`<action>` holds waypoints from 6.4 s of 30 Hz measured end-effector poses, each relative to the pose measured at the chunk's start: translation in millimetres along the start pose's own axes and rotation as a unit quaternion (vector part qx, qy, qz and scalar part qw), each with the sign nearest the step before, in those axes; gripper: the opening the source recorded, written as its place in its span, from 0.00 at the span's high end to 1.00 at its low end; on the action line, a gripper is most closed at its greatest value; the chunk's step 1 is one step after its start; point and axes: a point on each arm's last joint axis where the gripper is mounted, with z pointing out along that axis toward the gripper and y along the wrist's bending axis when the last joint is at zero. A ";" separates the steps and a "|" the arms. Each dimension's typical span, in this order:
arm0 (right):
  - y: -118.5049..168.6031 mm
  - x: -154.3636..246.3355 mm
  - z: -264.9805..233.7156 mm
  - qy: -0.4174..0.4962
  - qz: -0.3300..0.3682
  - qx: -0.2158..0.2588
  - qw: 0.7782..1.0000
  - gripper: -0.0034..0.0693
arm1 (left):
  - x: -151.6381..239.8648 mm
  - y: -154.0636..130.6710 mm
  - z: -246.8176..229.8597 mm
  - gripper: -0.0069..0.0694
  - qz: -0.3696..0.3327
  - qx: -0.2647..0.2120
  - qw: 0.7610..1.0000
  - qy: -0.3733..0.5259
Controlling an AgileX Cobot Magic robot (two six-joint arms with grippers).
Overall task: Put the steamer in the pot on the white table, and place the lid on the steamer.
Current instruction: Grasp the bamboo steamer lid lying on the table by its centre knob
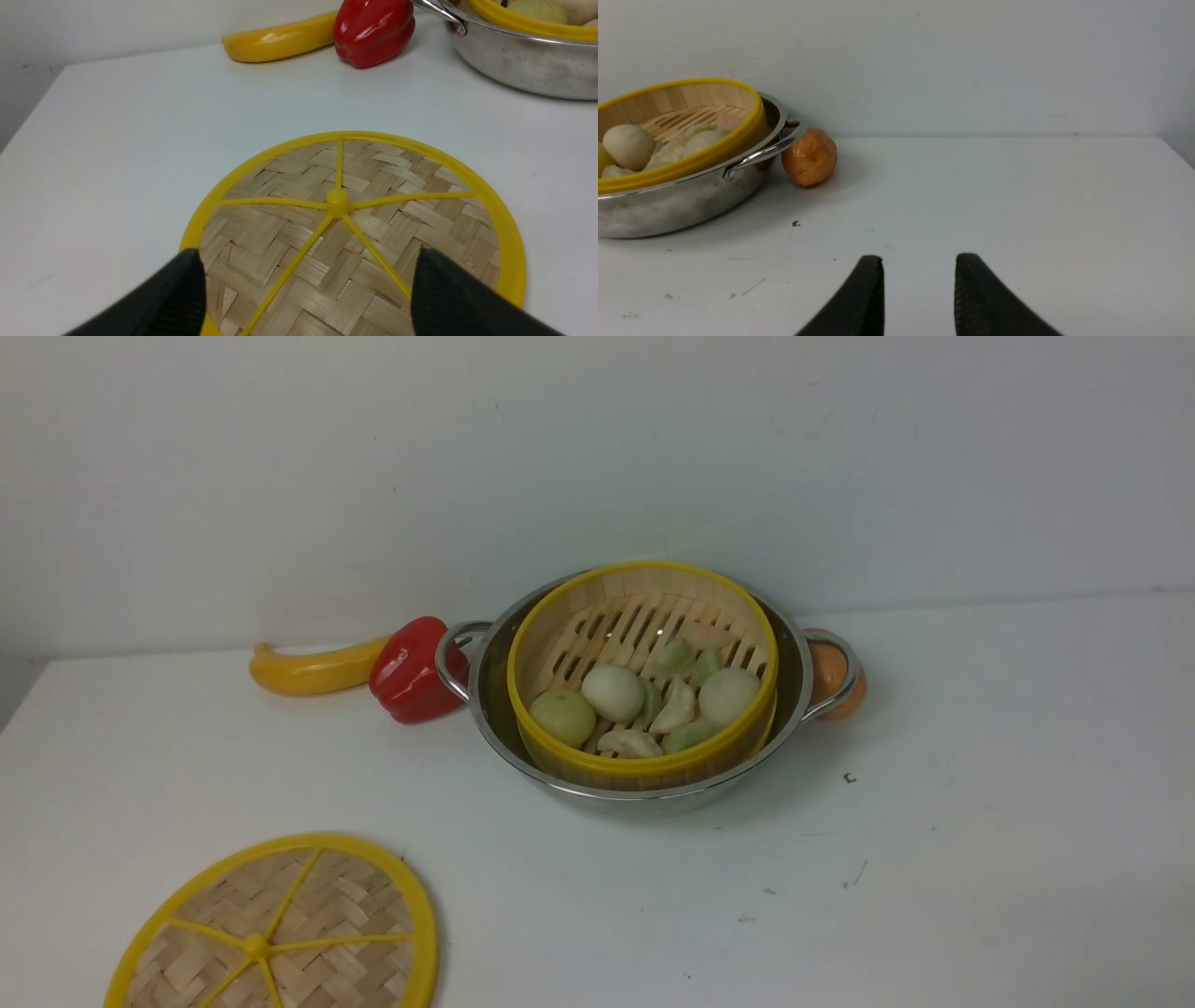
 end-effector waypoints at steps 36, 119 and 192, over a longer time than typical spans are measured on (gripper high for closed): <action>0.0 0.0 0.0 0.000 0.001 0.000 1.000 0.62 | -42.8 10.5 -11.5 0.19 -0.333 0.019 0.917 -0.221; 0.0 0.1 0.0 0.001 0.001 0.000 1.000 0.62 | -96.0 8.0 180.4 0.43 0.003 0.116 0.876 0.468; 0.0 0.1 0.0 0.001 0.001 0.000 1.000 0.62 | -54.8 9.4 222.0 0.64 0.000 0.104 0.863 0.494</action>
